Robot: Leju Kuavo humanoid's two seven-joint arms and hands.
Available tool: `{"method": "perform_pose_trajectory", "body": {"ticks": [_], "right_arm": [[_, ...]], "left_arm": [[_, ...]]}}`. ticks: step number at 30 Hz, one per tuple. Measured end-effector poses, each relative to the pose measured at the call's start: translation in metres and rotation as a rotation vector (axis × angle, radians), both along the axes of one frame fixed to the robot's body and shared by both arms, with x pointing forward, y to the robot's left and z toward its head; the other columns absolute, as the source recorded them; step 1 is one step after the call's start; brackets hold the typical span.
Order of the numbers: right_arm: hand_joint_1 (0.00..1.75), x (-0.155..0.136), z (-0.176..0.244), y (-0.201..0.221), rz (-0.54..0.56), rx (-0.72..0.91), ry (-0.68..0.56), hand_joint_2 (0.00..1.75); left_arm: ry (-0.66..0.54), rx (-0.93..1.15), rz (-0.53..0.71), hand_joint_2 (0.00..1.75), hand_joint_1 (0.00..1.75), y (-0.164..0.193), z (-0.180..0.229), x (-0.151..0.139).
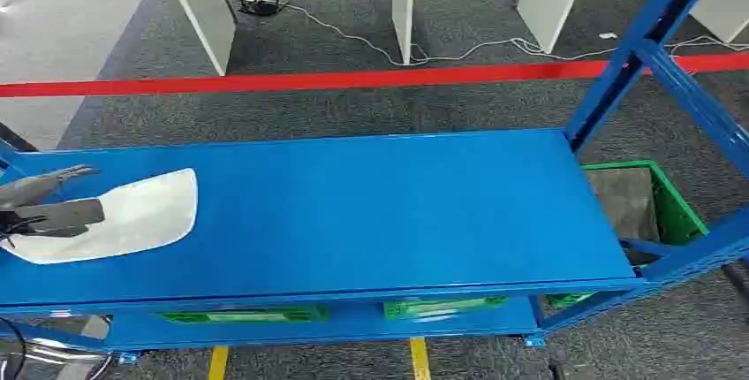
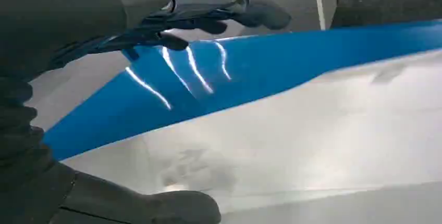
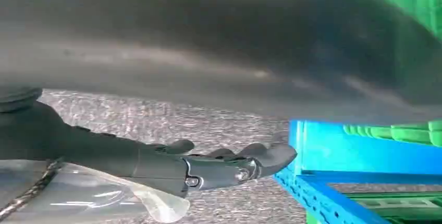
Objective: Take the parts from the cabinet and place them on the table.
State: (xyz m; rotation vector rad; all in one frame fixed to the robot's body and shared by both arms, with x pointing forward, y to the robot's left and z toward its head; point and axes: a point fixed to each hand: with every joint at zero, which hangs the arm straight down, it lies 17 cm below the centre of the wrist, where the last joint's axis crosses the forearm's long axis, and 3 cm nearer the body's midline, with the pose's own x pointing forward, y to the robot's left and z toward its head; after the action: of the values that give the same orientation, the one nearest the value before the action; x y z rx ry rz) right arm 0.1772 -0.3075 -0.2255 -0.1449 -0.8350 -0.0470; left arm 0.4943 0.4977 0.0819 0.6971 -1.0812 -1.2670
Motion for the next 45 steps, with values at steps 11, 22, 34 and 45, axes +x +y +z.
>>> {"method": "perform_pose_trajectory", "body": {"ticks": [11, 22, 34, 45], "right_arm": [[0.0, -0.003, -0.001, -0.002, 0.001, -0.002, 0.004, 0.0], [0.0, -0.002, -0.001, -0.002, 0.002, -0.004, 0.003, 0.0], [0.0, -0.004, -0.001, -0.002, 0.008, -0.008, 0.007, 0.0], [0.0, -0.006, -0.002, -0.005, 0.006, -0.015, 0.012, 0.0]], "left_arm": [[0.014, -0.022, -0.018, 1.75, 0.0, -0.02, -0.02, -0.004], [-0.012, -0.034, -0.03, 1.75, 0.0, -0.035, -0.038, -0.012], [-0.053, -0.069, -0.044, 1.75, 1.75, -0.065, -0.051, -0.012], [0.012, -0.168, -0.027, 1.75, 1.75, -0.078, -0.074, -0.027]]}}
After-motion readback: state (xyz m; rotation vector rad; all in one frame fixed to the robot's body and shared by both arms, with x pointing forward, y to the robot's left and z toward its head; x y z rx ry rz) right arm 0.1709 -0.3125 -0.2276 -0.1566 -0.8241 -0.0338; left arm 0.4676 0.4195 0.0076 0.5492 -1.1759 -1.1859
